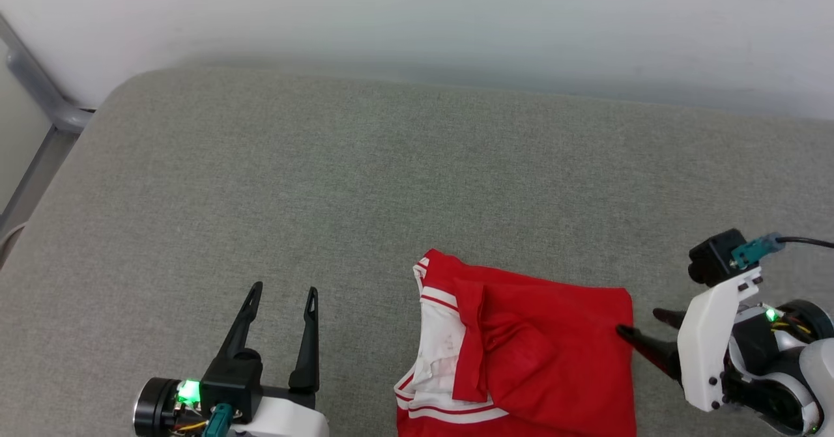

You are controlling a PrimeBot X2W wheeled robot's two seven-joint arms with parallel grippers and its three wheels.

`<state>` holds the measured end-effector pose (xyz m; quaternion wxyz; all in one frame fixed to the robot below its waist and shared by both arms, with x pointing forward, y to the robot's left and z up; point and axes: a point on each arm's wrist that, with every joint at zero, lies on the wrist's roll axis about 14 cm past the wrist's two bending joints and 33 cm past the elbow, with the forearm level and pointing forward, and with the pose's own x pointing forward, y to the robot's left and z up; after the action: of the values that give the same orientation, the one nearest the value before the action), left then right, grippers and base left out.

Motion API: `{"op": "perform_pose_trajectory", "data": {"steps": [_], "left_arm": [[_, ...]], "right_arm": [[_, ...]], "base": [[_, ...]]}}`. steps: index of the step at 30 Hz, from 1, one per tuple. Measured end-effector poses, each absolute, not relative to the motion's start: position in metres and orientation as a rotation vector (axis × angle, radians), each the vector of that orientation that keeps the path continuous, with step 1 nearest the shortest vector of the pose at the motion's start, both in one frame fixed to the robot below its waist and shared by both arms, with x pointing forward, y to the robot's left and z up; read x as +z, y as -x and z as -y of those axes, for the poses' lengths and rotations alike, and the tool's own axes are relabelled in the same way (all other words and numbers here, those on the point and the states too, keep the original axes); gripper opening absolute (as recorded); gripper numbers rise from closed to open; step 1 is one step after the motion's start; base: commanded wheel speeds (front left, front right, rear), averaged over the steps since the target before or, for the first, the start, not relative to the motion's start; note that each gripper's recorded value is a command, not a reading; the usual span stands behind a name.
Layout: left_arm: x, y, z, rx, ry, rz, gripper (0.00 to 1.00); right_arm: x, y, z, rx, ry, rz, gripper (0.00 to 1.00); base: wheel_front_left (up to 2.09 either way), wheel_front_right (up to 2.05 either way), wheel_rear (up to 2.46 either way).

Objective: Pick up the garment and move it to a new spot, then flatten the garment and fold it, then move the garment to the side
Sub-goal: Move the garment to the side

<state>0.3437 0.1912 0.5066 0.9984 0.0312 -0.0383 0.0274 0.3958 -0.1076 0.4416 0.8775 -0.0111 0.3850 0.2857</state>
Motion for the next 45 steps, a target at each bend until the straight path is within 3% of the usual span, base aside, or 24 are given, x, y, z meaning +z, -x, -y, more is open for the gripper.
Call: {"op": "perform_pose_trajectory", "data": {"steps": [10, 20, 21, 22, 32, 45], "left_arm": [[0.498, -0.357, -0.194, 0.06, -0.065, 0.049, 1.0], [0.494, -0.361, -0.2, 0.078, -0.068, 0.035, 1.0], [0.495, -0.361, -0.2, 0.079, -0.068, 0.036, 1.0], [0.495, -0.361, -0.2, 0.079, -0.068, 0.036, 1.0], [0.498, -0.363, -0.194, 0.065, -0.057, 0.05, 1.0], [0.499, -0.378, -0.163, -0.033, -0.037, 0.064, 1.0]], "right_arm": [[0.39, -0.369, 0.089, 0.663, -0.034, -1.005, 1.0], [0.365, -0.356, 0.075, 0.7, -0.042, -1.061, 1.0], [0.365, -0.356, 0.074, 0.704, -0.038, -1.055, 0.85], [0.366, -0.356, 0.074, 0.704, -0.04, -1.043, 0.0], [0.396, -0.377, 0.079, 0.688, -0.031, -0.868, 0.0], [0.468, -0.416, 0.153, 0.555, 0.249, -0.607, 0.0]], "base": [[0.0, 0.0, 0.0], [0.0, 0.0, 0.0], [0.0, 0.0, 0.0], [0.0, 0.0, 0.0], [0.0, 0.0, 0.0], [0.0, 0.0, 0.0]]}}
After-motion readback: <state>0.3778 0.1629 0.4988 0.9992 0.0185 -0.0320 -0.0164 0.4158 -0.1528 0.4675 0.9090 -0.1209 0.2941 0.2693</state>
